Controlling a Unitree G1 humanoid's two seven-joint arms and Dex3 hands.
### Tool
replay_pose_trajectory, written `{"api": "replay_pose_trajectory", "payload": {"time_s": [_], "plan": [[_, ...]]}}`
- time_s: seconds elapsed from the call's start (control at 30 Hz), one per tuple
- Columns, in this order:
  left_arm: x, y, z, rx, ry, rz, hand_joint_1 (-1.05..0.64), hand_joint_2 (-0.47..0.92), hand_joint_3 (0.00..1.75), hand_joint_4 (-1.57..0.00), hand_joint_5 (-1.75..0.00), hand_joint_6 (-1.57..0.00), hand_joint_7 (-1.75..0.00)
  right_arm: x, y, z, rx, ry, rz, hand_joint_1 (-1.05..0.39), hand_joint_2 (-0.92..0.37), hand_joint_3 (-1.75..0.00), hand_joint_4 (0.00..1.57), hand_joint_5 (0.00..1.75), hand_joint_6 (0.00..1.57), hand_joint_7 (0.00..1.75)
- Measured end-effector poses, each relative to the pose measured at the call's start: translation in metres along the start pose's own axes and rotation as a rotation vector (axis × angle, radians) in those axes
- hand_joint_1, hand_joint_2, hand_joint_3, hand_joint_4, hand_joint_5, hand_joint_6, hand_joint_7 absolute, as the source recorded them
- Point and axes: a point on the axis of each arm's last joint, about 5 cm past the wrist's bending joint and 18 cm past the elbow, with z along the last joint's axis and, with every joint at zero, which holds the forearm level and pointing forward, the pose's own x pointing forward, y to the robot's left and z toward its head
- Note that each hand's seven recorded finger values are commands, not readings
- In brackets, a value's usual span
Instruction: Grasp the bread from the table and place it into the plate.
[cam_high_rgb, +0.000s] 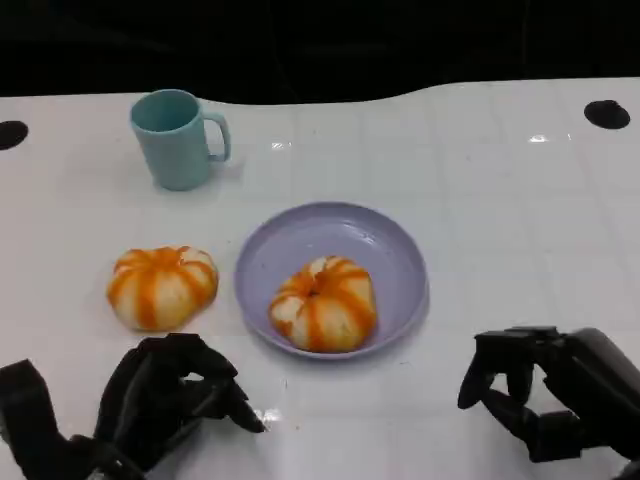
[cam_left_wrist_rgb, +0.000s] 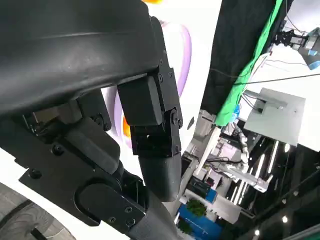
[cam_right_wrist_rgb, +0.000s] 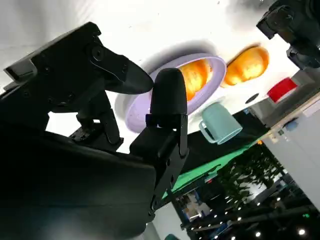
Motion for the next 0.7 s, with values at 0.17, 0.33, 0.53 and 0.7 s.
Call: {"api": "replay_pose_trajectory", "payload": {"time_s": [0.17,0.33,0.53,0.7], "plan": [[-0.001,0.0,-0.001,0.002,-0.002,0.005,-1.05,0.6,0.0,-1.57,-0.59,-1.57,-0.36,-0.008,0.0089,0.004,0.034,0.029,-0.034,-0.1,-0.47,-1.24,0.82,1.75,0.59,1.57],[-0.001,0.001,-0.001,0.004,-0.001,0.005,-1.05,0.6,0.0,-1.57,-0.61,-1.57,-0.38,-0.011,0.0172,0.0,0.052,0.045,-0.089,-0.11,-0.44,-1.33,0.83,1.75,0.56,1.67],[-0.001,0.0,-0.001,0.002,0.001,0.004,-1.05,0.61,0.0,-1.57,-0.59,-1.57,-0.36,-0.011,0.0203,-0.006,0.059,0.033,-0.118,-0.09,-0.42,-1.37,0.84,1.75,0.54,1.71],[-0.002,0.001,-0.003,-0.003,0.007,0.013,-1.05,0.61,0.0,-1.57,-0.59,-1.57,-0.35,-0.011,0.0212,-0.01,0.07,0.024,-0.134,-0.09,-0.4,-1.38,0.83,1.75,0.54,1.71]]}}
